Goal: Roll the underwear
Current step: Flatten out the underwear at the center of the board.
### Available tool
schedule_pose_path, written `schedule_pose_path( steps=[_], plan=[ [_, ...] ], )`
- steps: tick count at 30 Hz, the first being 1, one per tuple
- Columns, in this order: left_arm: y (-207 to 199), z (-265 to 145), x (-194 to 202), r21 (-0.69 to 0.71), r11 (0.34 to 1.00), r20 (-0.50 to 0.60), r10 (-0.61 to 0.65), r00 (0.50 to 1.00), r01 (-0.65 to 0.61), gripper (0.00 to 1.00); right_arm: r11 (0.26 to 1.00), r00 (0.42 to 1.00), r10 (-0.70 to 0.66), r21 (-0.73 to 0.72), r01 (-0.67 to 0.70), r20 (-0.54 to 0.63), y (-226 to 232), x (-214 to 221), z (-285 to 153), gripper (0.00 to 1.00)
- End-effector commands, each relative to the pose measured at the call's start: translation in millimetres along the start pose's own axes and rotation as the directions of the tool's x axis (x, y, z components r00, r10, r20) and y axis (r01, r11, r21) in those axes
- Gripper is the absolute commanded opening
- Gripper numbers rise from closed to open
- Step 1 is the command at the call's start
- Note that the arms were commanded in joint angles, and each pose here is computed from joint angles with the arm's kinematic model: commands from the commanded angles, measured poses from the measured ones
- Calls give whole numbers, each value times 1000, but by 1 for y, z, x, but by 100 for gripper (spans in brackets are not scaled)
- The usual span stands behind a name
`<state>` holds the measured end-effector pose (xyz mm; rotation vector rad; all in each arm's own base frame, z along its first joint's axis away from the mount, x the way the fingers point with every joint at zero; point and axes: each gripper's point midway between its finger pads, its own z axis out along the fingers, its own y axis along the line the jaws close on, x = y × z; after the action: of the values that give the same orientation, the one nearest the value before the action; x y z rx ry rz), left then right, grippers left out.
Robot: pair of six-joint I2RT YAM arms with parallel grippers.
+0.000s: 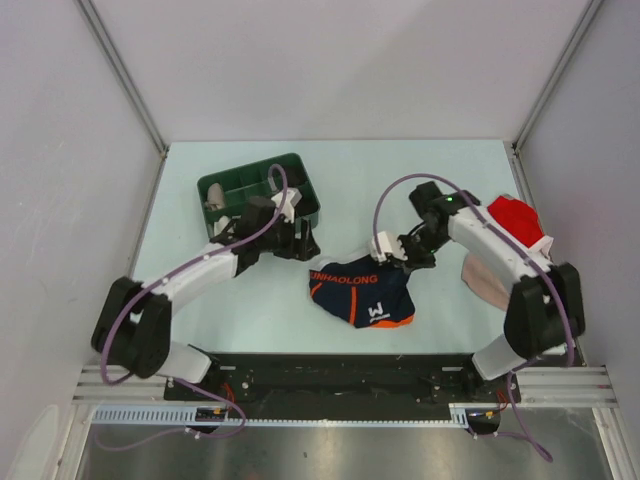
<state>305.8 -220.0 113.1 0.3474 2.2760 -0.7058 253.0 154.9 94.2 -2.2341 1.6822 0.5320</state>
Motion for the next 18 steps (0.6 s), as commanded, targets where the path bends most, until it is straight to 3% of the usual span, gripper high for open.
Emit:
schedule_pose_path(
  steps=[1,2,4,9,18],
  plan=[
    [-17,22,-27,99,994,-18,42,999,-40,82,996,999,-34,78,31,37,19,-9,-43,0],
    [-21,27,-40,113,992,-7,50,999,-49,81,997,999,-30,73,28,35,23,-8,-42,0],
    [-21,47,-25,129,991,-97,45,994,-32,82,997,999,-35,76,32,32,26,-6,-41,0],
    [-49,72,-20,240,970,-189,84,979,-37,81,998,999,-19,62,17,37,32,0,-32,0],
    [-55,105,25,256,965,-379,159,912,-62,78,999,998,-35,25,33,59,67,-3,-36,1]
  ],
)
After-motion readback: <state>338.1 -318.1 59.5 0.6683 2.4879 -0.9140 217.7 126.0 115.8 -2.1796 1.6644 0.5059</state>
